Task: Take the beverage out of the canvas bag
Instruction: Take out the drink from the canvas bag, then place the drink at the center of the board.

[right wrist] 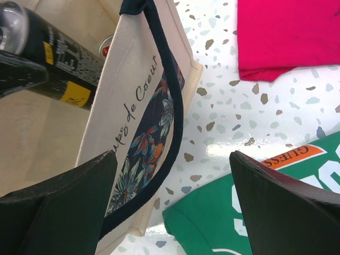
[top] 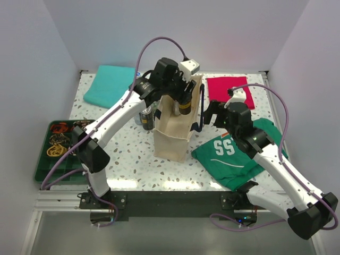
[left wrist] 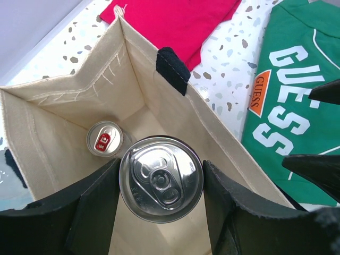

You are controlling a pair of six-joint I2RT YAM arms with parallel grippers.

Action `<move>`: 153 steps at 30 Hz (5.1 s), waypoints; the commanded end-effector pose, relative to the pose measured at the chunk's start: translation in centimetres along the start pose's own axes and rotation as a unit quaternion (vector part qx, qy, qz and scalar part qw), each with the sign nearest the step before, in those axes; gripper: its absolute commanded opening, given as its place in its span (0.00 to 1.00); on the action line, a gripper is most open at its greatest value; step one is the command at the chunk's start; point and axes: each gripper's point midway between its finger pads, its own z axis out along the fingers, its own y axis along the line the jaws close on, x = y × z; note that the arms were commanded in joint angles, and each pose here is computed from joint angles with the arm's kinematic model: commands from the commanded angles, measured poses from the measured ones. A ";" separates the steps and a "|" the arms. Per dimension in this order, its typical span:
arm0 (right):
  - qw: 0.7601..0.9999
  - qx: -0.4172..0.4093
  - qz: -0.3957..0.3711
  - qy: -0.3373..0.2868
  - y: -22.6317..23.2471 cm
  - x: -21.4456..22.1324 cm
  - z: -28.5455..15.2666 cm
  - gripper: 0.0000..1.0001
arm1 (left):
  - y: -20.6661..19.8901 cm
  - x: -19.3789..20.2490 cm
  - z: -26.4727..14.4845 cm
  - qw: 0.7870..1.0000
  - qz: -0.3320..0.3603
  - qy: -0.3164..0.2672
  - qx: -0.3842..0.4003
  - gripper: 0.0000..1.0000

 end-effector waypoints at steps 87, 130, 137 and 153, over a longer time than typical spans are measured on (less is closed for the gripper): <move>0.998 -0.049 0.031 -0.005 3.0 -1.4 1.3 0.92 | 4.9 6.2 -18.8 0.950 -0.120 -0.166 -0.235 0.00; 0.999 -0.027 0.014 0.012 2.0 0.3 2.4 0.92 | 6.5 14.1 -8.3 0.938 -0.158 -0.168 -0.260 0.00; 1.000 -0.024 0.015 0.012 1.9 0.3 2.1 0.92 | 6.7 15.1 -7.6 0.936 -0.168 -0.153 -0.269 0.00; 1.000 -0.019 0.013 0.010 1.5 0.3 2.0 0.93 | 6.8 16.6 -7.0 0.937 -0.175 -0.125 -0.277 0.40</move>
